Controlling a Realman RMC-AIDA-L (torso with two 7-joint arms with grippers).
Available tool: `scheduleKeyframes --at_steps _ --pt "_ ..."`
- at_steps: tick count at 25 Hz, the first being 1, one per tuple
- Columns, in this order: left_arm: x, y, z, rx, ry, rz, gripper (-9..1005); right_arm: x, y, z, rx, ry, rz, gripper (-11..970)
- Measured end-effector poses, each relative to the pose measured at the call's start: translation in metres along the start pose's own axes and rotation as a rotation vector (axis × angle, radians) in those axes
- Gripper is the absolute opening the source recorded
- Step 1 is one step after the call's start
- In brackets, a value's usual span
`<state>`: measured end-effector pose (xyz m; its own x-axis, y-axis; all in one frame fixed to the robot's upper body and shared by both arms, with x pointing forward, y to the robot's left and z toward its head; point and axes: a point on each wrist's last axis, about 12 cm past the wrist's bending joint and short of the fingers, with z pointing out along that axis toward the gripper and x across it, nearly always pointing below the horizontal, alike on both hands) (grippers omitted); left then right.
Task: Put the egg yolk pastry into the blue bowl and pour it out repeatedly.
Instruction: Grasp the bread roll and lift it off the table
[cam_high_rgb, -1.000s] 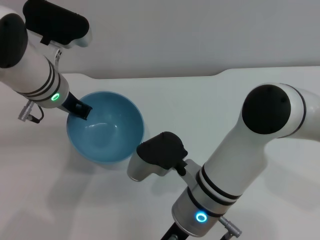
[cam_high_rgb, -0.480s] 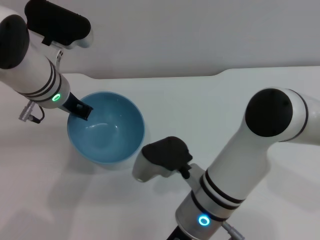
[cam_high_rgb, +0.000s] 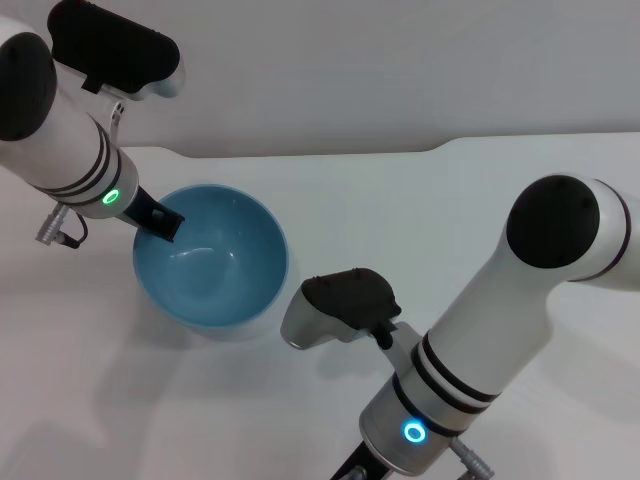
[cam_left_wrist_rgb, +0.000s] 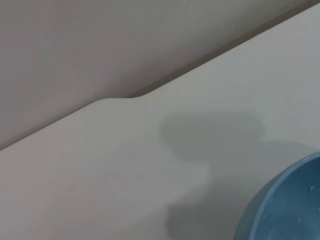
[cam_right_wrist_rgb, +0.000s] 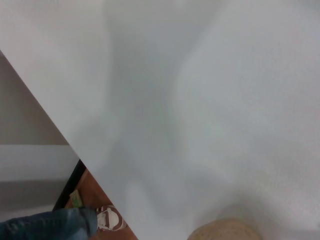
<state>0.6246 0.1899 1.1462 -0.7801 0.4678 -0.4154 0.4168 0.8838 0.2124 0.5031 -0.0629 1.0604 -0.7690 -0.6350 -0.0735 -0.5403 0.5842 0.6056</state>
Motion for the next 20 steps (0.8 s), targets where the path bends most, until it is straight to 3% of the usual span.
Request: scheduleKeyframes --at_steps 8,20 --pt "0.003 0.001 0.001 -0.001 0.005 -0.001 0 -0.005 0.006 -0.005 -0.024 -0.023 -0.016 132" --pt "0.009 0.003 0.007 -0.001 0.033 -0.004 -1 -0.012 0.016 -0.037 -0.113 -0.123 -0.038 50"
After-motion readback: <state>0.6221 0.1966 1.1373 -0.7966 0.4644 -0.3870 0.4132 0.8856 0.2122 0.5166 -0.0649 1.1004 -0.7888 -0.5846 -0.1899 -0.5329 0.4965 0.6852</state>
